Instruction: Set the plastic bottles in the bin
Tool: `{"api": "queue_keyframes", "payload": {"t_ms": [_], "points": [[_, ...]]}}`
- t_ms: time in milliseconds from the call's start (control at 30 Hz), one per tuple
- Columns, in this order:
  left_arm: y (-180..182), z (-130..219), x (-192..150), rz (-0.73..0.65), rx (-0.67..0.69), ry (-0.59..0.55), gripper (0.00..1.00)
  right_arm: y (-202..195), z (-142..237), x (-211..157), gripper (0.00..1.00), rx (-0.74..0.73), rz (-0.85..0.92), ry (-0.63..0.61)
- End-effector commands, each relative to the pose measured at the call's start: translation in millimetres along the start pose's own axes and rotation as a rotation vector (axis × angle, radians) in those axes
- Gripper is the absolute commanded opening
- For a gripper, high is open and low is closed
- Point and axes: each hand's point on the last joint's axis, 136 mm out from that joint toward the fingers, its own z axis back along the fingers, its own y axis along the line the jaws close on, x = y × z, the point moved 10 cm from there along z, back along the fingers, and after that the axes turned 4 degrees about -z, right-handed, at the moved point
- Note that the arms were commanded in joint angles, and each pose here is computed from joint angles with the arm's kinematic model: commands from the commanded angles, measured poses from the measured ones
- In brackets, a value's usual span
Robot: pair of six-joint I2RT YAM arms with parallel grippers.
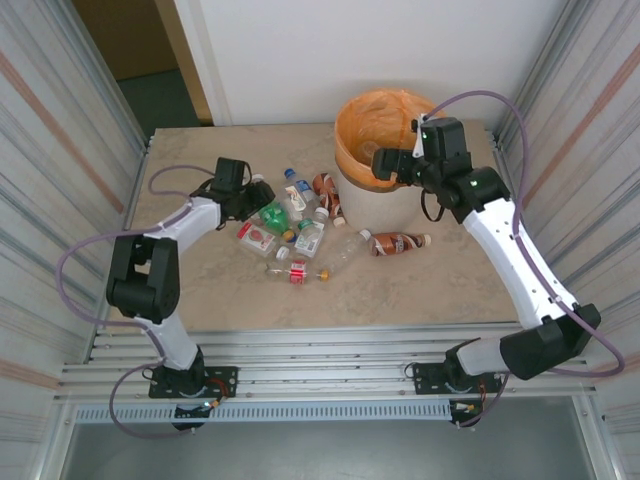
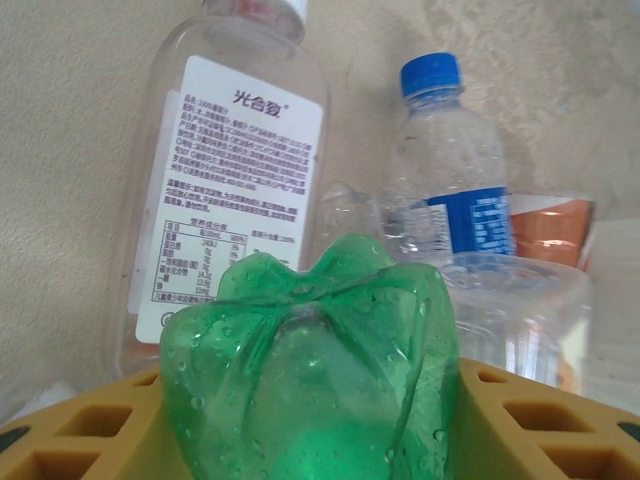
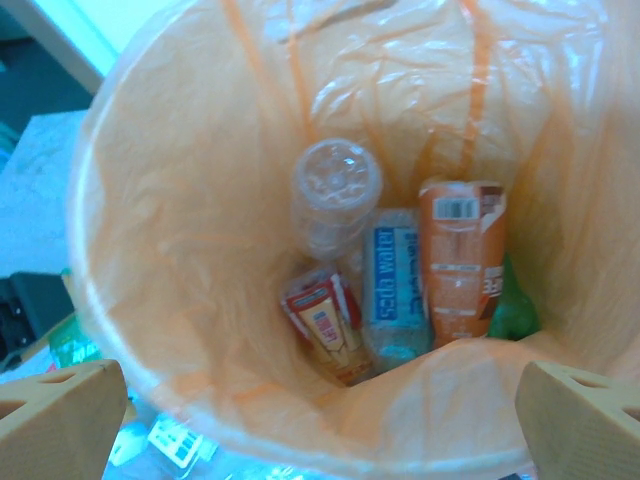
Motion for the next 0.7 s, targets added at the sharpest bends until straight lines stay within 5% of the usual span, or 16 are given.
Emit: {"api": "queue_keyframes", "payload": {"t_ms": [0, 367, 667], "points": [[-7, 27, 5, 0.001, -0.081, -0.033, 0.42, 18, 15, -7, 0.98, 0.081, 0.068, -0.024], [-27, 92, -5, -0.044, -0.304, -0.020, 0.41, 94, -12, -67, 0.98, 0.363, 0.239, 0.124], [-39, 131, -12, -0.039, -0.456, -0.031, 0.42, 156, -55, -100, 0.98, 0.442, 0.349, 0.198]]}}
